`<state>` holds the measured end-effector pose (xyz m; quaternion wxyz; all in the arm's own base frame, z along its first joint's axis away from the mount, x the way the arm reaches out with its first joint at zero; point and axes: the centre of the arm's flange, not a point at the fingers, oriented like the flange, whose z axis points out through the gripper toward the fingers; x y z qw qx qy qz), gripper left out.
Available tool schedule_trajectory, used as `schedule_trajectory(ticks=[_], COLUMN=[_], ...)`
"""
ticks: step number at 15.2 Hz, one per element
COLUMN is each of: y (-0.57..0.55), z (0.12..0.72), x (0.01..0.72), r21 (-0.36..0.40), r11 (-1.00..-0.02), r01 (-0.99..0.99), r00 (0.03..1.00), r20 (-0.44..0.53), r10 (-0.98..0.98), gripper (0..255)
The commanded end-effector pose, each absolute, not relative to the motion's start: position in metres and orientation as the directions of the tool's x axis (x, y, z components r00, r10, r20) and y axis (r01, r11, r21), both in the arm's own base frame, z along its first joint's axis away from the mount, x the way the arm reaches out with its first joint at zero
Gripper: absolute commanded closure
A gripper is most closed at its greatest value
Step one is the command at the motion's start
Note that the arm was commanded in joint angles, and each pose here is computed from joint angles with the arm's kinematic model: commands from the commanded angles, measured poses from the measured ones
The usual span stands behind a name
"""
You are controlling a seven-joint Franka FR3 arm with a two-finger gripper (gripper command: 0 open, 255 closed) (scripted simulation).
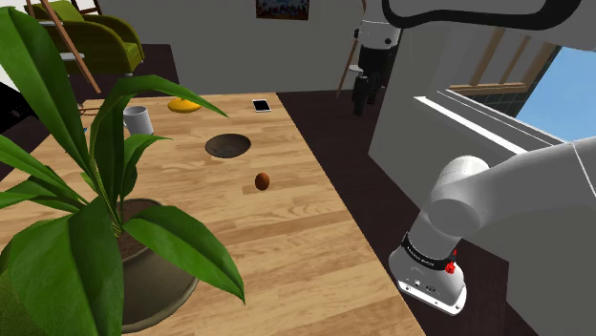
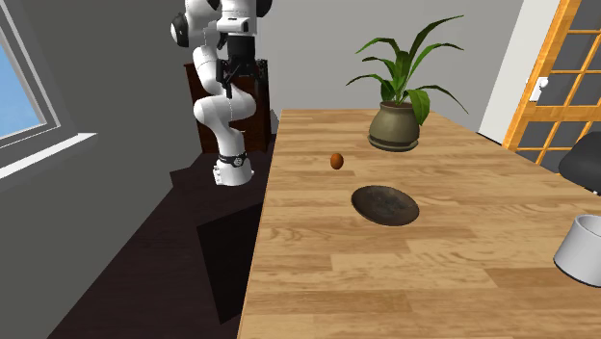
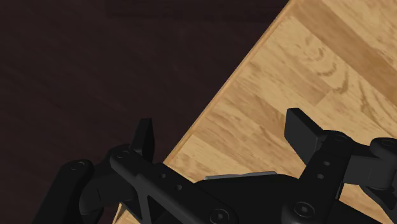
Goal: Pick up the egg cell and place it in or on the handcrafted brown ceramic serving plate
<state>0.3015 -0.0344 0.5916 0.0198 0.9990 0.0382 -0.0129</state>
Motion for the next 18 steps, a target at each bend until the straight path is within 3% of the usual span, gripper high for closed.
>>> schedule_trajectory(ticks=[1, 18], y=[-0.034, 0.126], z=[0.592, 0.470], x=[0.301, 0.385], r21=[0.039, 0.064], r11=[-0.996, -0.990], r01=[0.077, 0.128], r00=[0.997, 0.987], r20=[-0.027, 0.094], r10=[0.076, 0.134], gripper=[0, 0])
